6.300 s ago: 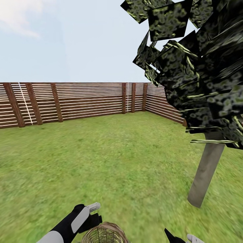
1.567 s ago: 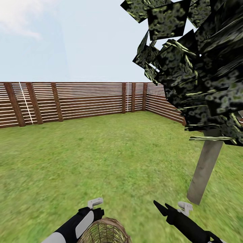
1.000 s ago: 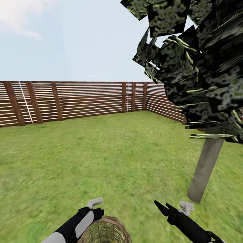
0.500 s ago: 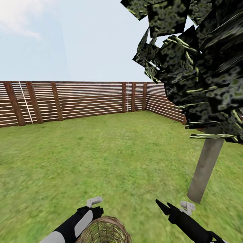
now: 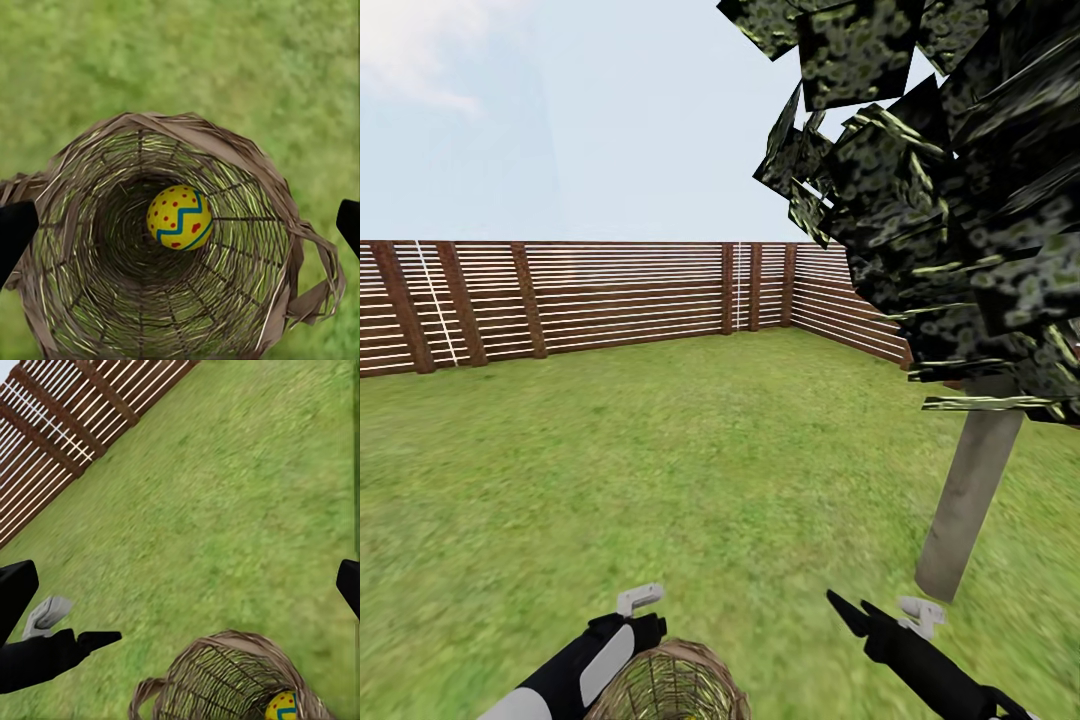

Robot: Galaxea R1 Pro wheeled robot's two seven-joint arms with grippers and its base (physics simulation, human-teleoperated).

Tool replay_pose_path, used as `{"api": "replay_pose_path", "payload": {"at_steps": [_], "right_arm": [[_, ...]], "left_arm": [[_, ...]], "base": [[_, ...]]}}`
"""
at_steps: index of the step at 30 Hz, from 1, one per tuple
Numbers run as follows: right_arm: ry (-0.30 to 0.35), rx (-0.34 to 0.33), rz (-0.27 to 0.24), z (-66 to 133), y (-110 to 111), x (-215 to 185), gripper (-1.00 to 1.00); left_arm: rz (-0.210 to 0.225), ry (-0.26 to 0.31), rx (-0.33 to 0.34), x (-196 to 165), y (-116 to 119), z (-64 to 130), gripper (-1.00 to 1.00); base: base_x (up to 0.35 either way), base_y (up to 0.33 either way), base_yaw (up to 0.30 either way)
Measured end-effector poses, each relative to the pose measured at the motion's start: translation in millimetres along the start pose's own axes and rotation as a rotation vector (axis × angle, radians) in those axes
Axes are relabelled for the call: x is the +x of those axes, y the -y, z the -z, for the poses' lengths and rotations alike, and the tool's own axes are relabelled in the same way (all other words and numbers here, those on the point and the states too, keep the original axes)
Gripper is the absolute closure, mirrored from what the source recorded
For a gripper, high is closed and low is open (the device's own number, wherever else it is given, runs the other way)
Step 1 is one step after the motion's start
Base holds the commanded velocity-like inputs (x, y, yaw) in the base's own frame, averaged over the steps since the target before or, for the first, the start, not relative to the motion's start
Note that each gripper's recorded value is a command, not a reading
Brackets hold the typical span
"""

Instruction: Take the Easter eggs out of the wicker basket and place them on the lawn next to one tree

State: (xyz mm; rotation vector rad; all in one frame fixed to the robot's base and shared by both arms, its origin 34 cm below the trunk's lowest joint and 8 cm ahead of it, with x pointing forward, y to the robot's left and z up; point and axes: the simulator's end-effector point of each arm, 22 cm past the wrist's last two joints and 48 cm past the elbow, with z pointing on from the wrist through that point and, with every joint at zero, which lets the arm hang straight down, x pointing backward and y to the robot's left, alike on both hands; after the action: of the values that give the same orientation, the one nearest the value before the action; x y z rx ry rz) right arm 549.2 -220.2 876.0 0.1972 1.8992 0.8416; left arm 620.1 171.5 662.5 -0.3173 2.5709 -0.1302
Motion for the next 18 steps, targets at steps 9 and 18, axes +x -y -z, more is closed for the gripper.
{"api": "replay_pose_path", "payload": {"at_steps": [9,18], "right_arm": [[0.008,0.011,-0.005,3.1,5.2,-2.8,-1.0],[0.009,0.012,-0.005,3.3,5.9,-3.0,-1.0]], "left_arm": [[-0.004,-0.001,0.003,1.0,0.0,-0.2,-1.0],[-0.004,-0.001,0.003,1.2,0.0,-0.4,-1.0]], "base": [[-0.038,0.0,0.0],[-0.056,-0.014,0.0]]}}
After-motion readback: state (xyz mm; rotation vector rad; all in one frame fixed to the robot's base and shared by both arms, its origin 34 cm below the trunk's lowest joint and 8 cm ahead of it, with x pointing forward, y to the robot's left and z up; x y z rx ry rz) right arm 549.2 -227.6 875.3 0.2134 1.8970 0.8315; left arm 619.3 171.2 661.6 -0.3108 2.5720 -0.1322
